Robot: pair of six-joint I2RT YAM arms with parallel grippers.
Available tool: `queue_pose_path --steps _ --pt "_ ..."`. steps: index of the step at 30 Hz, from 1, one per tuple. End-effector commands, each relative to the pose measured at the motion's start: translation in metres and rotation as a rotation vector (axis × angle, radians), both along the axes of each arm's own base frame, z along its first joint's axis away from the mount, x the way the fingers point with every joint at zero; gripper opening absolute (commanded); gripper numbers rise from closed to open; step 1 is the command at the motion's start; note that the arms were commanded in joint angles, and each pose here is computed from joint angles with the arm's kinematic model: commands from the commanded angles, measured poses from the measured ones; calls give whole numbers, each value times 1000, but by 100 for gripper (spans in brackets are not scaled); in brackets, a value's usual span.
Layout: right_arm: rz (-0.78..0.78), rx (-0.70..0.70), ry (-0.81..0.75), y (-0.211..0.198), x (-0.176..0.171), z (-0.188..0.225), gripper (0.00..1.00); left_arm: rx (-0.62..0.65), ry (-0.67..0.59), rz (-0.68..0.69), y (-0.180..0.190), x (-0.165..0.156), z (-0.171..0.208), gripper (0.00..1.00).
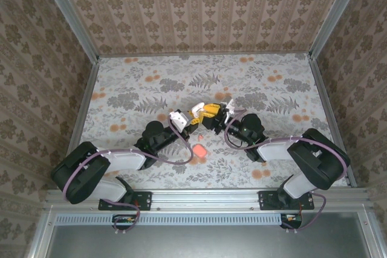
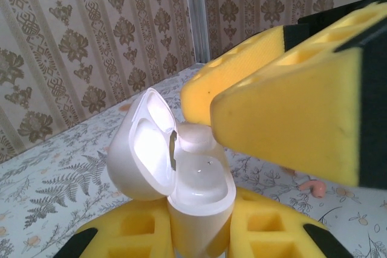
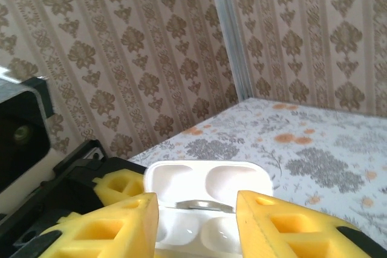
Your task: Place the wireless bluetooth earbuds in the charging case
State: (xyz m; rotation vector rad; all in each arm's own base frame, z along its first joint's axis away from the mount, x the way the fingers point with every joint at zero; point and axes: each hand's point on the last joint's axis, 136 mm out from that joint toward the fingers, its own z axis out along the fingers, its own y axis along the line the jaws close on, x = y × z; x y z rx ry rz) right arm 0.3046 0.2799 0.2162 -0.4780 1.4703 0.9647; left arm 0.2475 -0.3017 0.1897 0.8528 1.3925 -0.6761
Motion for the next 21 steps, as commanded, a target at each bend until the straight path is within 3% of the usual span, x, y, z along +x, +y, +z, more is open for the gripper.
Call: queue_pose_path --steps 1,8,15,21 --pt "-48 -24 193 -12 11 -16 41 -56 -48 11 1 4 21 8" --pt "-97 -228 278 -44 -3 -20 43 -10 24 68 20 11 -5 8" --pt "-107 -572 332 -91 -18 -32 48 40 64 77 28 7 -15 8" --pt "-100 -636 526 -98 -7 -42 52 64 89 116 36 8 -19 8"
